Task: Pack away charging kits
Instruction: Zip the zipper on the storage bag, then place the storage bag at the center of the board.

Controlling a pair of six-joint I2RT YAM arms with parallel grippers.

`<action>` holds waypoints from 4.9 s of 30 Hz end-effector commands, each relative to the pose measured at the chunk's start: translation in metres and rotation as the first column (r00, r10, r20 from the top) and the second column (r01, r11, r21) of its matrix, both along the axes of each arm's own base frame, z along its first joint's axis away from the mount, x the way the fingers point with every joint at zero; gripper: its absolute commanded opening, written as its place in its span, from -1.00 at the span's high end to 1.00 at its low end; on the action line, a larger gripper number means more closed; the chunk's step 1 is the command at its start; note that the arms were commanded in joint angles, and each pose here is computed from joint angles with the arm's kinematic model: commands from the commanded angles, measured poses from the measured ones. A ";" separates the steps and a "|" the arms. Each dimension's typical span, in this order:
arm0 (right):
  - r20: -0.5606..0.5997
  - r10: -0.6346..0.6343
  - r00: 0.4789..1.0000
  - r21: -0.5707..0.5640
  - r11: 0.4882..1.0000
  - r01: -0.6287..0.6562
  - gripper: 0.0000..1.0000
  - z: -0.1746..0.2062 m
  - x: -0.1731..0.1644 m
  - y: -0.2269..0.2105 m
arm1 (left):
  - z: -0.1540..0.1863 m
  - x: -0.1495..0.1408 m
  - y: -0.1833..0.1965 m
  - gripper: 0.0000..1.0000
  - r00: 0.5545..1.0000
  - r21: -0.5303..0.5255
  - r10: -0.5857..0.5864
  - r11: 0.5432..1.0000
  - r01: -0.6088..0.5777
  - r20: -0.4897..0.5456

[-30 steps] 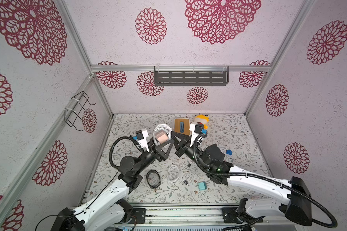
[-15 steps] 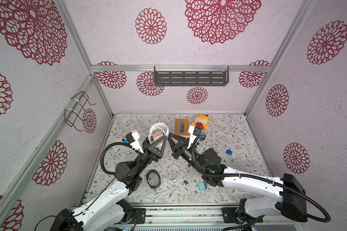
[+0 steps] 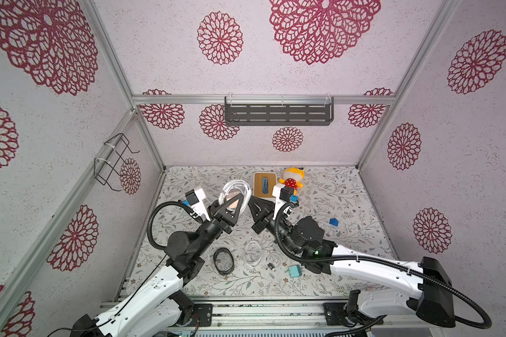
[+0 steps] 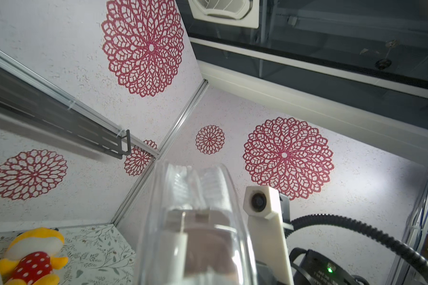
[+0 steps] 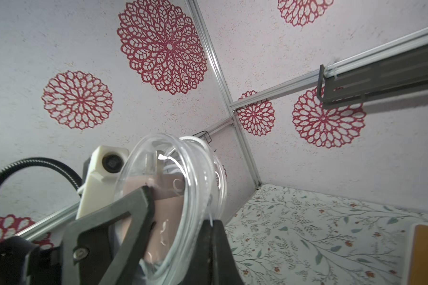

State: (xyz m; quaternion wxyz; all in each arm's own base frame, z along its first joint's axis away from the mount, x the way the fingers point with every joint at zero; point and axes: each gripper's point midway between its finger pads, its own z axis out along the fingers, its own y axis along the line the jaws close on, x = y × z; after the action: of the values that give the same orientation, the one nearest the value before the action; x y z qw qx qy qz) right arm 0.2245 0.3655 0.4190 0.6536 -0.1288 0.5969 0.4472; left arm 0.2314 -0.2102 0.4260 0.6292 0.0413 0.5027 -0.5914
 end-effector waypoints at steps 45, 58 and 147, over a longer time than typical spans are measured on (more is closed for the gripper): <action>0.594 0.077 0.801 -0.506 0.810 0.297 1.00 -0.013 0.072 -0.051 | -0.108 -0.031 -0.014 1.00 0.821 0.656 0.128 0.674 0.339 -0.556; 0.663 0.178 0.727 -0.590 0.723 0.360 1.00 -0.017 0.080 -0.053 | -0.136 -0.013 -0.037 1.00 0.772 0.662 0.135 0.619 0.423 -0.621; -0.589 -0.520 0.618 -0.375 0.854 0.361 -0.98 -0.163 0.114 -0.169 | -0.373 0.210 0.178 0.79 0.191 0.176 0.228 0.951 -0.255 -0.955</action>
State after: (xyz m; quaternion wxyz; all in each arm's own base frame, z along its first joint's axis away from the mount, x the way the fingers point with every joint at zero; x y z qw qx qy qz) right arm 0.3485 0.2051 0.2692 0.5021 0.0572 0.8390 0.2018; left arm 0.4366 -0.0290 0.0363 0.2542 -0.4355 0.7758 -0.3794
